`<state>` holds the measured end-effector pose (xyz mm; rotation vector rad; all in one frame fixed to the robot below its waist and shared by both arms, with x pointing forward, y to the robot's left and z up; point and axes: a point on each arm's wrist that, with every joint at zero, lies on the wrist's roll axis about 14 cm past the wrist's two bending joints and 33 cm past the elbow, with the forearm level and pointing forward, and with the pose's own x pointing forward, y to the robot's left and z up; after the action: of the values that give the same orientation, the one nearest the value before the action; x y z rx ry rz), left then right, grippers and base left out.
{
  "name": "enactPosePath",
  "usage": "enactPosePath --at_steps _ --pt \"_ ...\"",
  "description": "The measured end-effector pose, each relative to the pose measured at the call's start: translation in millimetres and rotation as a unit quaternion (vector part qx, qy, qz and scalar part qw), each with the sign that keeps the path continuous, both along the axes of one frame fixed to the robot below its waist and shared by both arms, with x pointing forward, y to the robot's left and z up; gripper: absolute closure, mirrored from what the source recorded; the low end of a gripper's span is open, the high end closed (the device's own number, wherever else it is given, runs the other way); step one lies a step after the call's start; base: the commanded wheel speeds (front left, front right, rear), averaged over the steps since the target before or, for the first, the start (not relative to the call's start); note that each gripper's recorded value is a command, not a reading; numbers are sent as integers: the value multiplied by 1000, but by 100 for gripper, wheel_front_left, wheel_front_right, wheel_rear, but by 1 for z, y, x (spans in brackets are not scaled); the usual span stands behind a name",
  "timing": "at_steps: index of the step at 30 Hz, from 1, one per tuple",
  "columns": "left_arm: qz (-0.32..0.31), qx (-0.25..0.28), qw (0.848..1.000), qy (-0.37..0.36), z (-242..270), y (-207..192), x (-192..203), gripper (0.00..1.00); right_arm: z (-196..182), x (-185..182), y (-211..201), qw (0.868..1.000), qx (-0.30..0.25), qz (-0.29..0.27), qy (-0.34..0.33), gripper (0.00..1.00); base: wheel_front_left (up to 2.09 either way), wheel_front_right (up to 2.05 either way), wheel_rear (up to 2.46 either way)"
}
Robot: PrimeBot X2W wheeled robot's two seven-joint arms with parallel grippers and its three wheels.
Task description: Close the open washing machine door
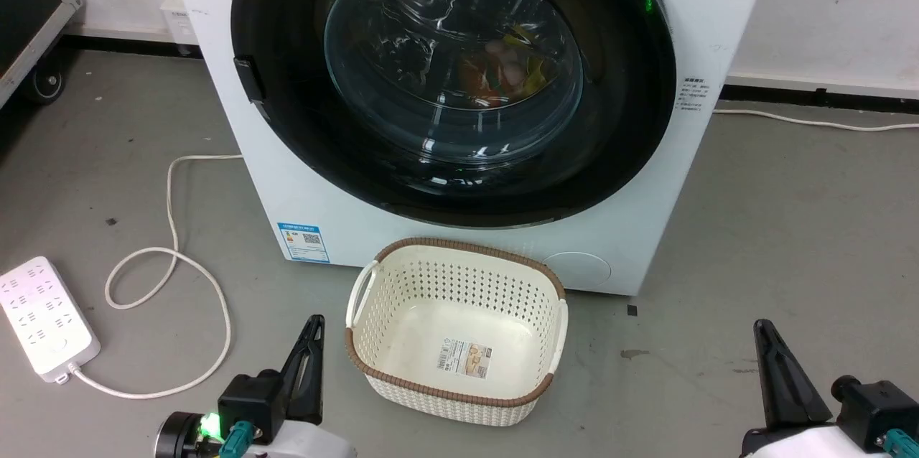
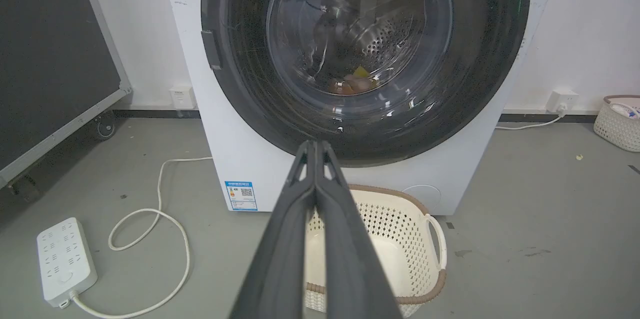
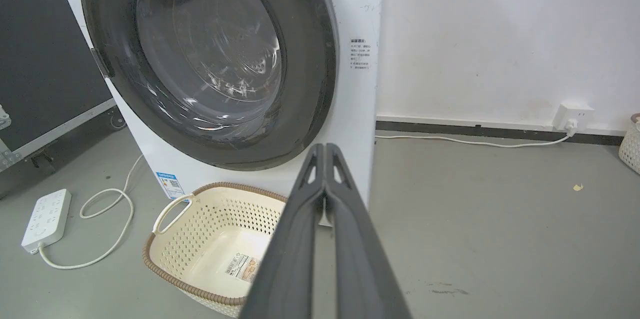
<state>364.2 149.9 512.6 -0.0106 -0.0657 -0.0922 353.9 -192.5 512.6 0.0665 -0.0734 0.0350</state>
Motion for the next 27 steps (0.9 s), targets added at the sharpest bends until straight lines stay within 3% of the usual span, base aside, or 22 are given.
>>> enactPosePath --at_steps 27 --pt "11 5 1000 8 4 6 3 100 2 4 9 1000 -18 14 14 100 0 0 0"
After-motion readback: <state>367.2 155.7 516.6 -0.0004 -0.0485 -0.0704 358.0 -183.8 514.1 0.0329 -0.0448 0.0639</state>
